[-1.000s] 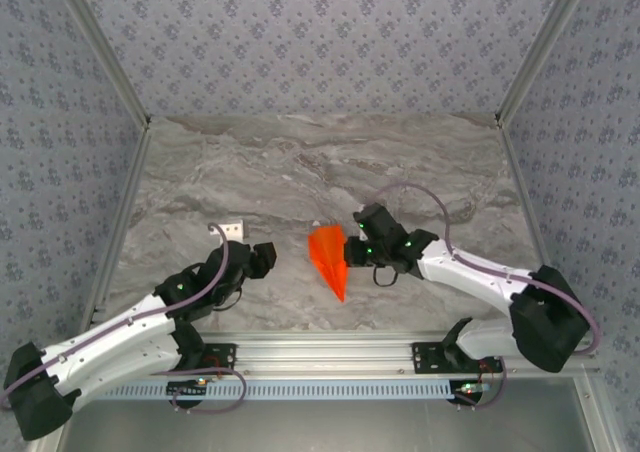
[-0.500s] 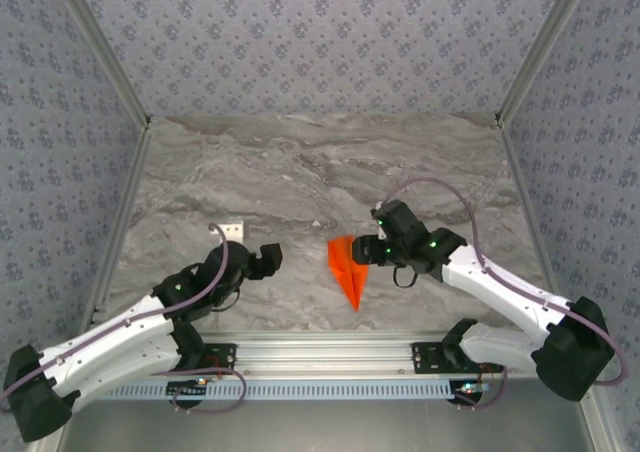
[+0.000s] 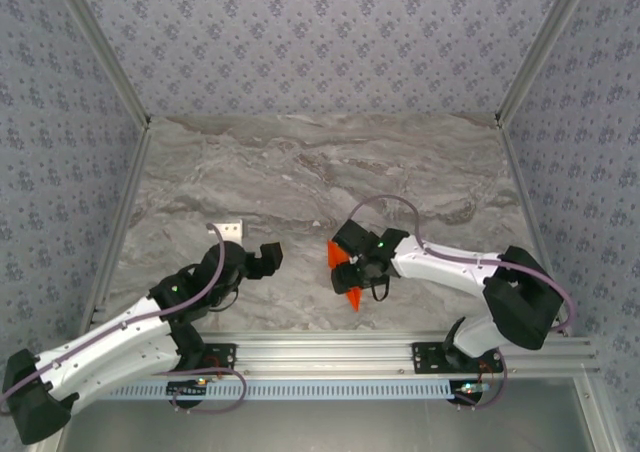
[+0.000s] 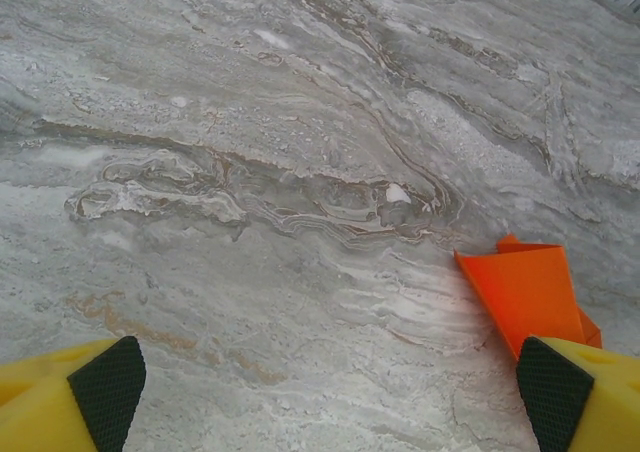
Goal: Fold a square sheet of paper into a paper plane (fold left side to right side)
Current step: Pick up the paper plane from the bottom-center of the table.
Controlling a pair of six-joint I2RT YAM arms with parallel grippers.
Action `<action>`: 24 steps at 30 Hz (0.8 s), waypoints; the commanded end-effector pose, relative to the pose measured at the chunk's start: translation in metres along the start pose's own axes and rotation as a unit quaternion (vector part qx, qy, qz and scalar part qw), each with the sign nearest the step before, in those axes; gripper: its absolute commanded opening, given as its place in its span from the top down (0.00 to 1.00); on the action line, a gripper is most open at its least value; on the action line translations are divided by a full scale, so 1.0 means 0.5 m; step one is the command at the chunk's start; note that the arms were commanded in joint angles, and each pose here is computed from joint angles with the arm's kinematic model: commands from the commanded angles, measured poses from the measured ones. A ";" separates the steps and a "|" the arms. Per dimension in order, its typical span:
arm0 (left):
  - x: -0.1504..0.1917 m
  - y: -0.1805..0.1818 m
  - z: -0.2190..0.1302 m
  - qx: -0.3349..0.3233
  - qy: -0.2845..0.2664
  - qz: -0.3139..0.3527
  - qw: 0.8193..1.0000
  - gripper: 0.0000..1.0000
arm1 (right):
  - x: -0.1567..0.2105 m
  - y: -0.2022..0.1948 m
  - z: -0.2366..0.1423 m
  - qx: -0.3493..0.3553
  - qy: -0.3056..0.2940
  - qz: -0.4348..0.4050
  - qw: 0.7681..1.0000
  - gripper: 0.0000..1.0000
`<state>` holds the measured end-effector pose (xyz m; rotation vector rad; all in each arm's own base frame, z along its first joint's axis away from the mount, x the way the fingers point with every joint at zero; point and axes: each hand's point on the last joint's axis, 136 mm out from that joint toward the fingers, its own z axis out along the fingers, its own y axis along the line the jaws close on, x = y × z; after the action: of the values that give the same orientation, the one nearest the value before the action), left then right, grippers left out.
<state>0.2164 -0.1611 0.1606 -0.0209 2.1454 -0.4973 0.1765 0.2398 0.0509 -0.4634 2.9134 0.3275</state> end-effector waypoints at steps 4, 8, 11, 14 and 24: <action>-0.028 0.004 -0.014 -0.009 -0.020 -0.003 1.000 0.02 | -0.009 0.003 0.011 0.015 0.011 -0.006 1.000 0.39; -0.028 0.006 -0.016 -0.010 -0.020 -0.001 1.000 0.02 | -0.014 0.003 0.020 0.022 0.014 -0.008 1.000 0.46; -0.029 0.006 -0.016 -0.010 -0.020 -0.002 1.000 0.02 | -0.018 0.000 0.023 0.029 0.014 -0.009 0.999 0.54; -0.026 0.008 -0.015 -0.011 -0.018 -0.001 1.000 0.02 | -0.019 -0.004 0.029 0.033 0.017 -0.008 0.999 0.63; -0.032 0.008 -0.026 -0.008 -0.021 -0.001 1.000 0.02 | -0.075 -0.025 0.012 0.019 0.003 0.007 1.000 0.90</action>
<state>0.2140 -0.1543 0.1618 -0.0283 2.1425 -0.4804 0.2022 0.2372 0.0405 -0.4350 2.9371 0.2549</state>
